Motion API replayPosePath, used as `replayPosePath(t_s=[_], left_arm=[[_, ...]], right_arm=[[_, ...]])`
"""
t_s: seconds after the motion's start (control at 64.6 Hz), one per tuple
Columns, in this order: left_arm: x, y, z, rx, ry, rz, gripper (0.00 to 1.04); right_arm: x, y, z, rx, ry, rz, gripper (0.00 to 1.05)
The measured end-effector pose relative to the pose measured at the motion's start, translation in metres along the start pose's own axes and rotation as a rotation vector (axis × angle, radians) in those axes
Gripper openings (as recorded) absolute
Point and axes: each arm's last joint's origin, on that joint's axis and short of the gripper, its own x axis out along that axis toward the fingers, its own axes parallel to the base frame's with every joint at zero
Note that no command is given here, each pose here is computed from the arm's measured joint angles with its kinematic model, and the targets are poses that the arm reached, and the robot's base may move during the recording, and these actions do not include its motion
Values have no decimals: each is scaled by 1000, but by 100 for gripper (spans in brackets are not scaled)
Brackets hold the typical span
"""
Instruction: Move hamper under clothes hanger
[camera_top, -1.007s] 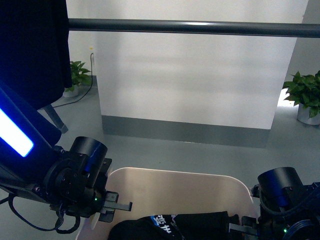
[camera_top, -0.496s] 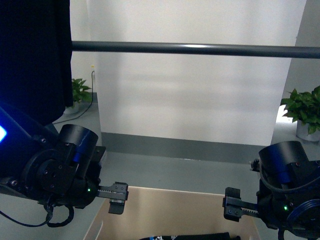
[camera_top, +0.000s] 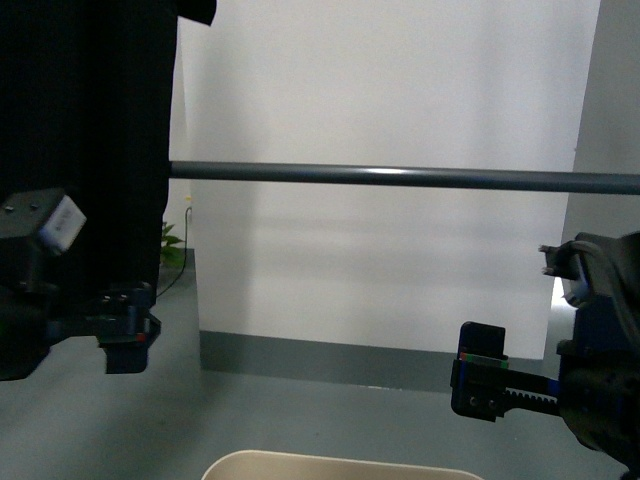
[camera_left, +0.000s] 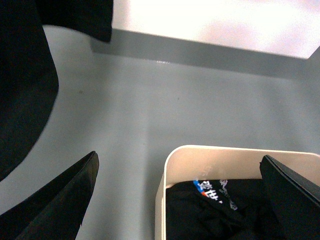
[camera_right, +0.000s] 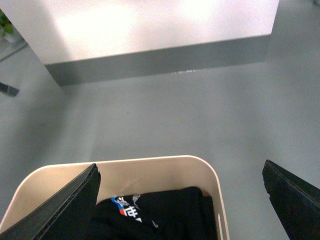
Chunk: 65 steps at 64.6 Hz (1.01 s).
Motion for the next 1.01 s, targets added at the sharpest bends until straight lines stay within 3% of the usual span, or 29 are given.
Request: replayPosePath(t_s=[0.108, 0.217, 0.294, 0.48, 0.712, 0.836, 1.007], left_arm=[[-35, 0, 3, -19, -54, -36, 98], [-66, -2, -4, 25, -253, 85, 84], [-87, -2, -13, 40, -346, 107, 69], [-115, 9, -44, 51, -319, 116, 34], [-134, 8, -56, 51, -334, 123, 3], [-144, 7, -65, 53, -329, 121, 4], [-155, 6, -73, 54, -328, 122, 4]], right_arm=[[-28, 5, 1, -8, -91, -4, 97], [-53, 8, 0, -14, -195, -13, 96], [-66, 0, -1, -74, -294, 70, 83], [-92, -38, -13, -173, -315, 51, 50], [-113, -60, -20, -189, -314, 56, 18], [-121, -71, -30, -192, -320, 50, 1], [-132, -80, -36, -194, -306, 48, 2]])
